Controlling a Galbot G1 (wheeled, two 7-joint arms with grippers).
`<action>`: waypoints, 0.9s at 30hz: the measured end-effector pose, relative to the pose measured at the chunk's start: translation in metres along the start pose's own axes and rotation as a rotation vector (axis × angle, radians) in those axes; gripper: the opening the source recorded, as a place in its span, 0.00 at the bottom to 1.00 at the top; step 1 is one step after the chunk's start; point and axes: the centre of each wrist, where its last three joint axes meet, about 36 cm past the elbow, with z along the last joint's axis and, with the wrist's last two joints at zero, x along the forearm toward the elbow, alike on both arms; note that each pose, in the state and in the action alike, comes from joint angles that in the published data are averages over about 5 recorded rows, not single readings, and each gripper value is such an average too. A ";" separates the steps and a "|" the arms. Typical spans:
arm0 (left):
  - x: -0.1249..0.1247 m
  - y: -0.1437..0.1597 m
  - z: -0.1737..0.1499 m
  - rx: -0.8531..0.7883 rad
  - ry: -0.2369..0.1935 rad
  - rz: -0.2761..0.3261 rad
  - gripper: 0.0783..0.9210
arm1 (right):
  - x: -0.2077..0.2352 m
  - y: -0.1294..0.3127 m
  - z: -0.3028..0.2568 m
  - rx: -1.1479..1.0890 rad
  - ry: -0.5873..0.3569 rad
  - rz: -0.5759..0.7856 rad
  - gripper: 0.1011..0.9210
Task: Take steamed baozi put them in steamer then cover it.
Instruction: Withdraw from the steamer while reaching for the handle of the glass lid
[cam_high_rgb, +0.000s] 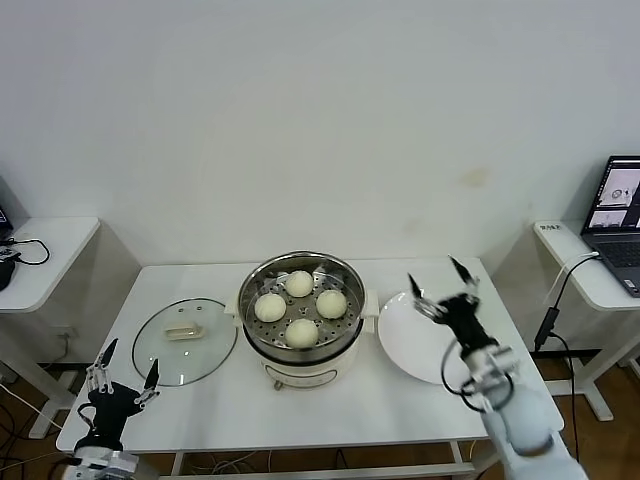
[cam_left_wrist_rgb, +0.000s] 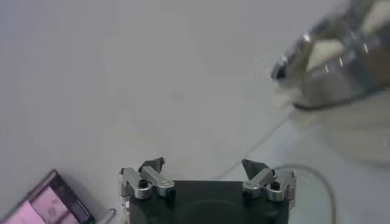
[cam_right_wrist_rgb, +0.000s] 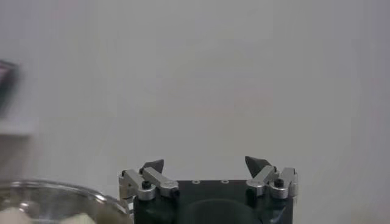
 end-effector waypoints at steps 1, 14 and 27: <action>-0.003 -0.002 0.005 -0.048 -0.006 0.006 0.88 | 0.011 -0.002 0.003 -0.004 0.013 0.022 0.88; -0.061 -0.031 0.058 -0.496 -0.083 0.086 0.88 | 0.102 -0.018 0.020 -0.009 0.142 0.219 0.88; -0.131 -0.042 0.074 -0.641 -0.107 0.113 0.88 | 0.134 -0.027 0.024 0.005 0.196 0.277 0.88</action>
